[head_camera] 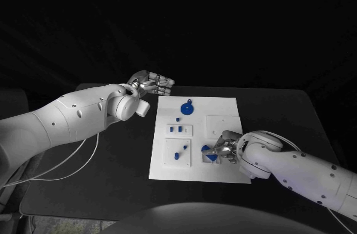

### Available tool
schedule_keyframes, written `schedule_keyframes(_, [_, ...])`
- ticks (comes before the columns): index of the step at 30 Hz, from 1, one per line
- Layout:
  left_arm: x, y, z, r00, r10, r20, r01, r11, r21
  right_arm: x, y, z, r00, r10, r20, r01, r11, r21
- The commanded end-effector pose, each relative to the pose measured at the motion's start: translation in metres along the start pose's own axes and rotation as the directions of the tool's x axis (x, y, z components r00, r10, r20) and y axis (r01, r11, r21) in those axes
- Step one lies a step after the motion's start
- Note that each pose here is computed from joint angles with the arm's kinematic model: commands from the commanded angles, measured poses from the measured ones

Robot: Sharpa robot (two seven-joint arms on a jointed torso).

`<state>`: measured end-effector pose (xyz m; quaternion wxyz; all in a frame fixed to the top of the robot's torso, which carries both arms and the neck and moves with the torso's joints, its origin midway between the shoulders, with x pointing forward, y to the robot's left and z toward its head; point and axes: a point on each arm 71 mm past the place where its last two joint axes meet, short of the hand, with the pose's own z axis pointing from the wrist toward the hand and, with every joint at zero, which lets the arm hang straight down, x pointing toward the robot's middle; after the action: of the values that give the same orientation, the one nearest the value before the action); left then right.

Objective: Assemble the parts on the task board

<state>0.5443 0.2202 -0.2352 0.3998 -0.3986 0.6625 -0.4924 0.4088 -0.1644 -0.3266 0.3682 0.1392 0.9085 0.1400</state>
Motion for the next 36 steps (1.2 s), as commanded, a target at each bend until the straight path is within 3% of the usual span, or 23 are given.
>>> schedule_keyframes(1, [0.0027, -0.0011, 0.0005, 1.0, -0.003, -0.017, 0.003, 1.0, 0.007, -0.001, 0.0, 0.001, 0.999, -0.029, 0.031, 0.029, 1.0, 0.001])
schedule_keyframes(14, [0.0011, -0.0008, -0.0001, 1.0, -0.002, -0.013, 0.002, 1.0, 0.006, 0.005, -0.001, 0.0, 0.996, -0.087, -0.028, 0.087, 0.996, 0.008])
schedule_keyframes(36, [-0.0007, -0.0002, -0.001, 1.0, -0.001, -0.011, 0.001, 1.0, 0.002, 0.006, 0.004, -0.01, 0.997, -0.073, -0.026, 0.072, 0.996, -0.046])
